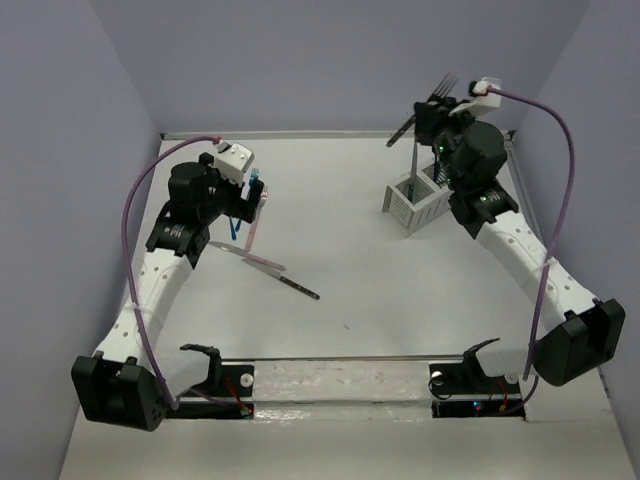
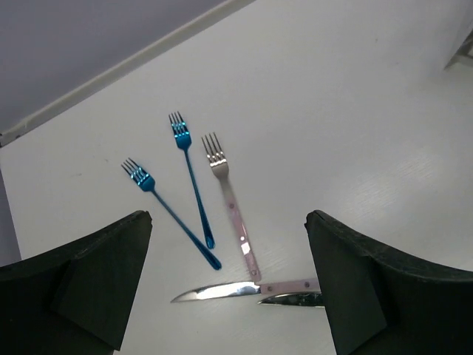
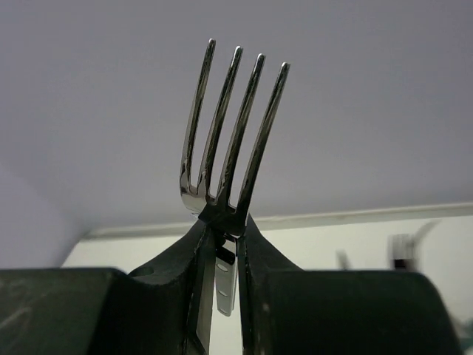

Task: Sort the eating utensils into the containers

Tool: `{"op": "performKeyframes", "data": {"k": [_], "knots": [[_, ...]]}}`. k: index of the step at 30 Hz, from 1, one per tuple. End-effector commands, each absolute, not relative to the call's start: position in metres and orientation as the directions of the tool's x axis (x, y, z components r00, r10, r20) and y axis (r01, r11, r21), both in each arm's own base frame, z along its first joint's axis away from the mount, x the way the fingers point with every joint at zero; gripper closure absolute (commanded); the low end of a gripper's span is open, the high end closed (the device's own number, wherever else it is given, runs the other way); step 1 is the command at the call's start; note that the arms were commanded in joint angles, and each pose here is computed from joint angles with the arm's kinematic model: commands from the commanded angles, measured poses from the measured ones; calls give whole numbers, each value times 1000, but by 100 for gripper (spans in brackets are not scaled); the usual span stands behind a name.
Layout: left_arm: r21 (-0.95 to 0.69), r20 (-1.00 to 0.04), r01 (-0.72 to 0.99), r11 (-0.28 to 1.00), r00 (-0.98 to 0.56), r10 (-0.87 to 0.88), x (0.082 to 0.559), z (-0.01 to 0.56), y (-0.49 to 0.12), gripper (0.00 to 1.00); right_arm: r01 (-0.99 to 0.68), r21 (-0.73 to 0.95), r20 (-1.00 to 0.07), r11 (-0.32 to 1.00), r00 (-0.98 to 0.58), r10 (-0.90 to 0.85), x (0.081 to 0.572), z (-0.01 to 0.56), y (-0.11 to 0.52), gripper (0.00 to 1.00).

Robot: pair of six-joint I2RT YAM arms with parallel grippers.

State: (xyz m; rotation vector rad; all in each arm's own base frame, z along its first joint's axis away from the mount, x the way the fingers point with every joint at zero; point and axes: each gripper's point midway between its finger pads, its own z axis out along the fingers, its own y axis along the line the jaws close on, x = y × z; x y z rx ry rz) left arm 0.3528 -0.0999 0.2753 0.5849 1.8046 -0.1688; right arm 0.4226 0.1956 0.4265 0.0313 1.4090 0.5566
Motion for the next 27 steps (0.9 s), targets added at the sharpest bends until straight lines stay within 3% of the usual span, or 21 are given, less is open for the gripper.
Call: {"op": "performKeyframes", "data": {"k": [1, 12, 27], "knots": [[190, -885, 419, 888, -318, 339, 364, 229, -70, 1, 121, 205, -973, 971, 132, 189, 453, 394, 76, 100], [174, -859, 278, 945, -427, 284, 371, 169, -12, 1, 331, 122, -992, 936, 20, 122, 508, 330, 6, 100], [216, -837, 209, 954, -462, 292, 367, 136, 10, 1, 337, 26, -985, 941, -152, 82, 528, 238, 3, 100]]}}
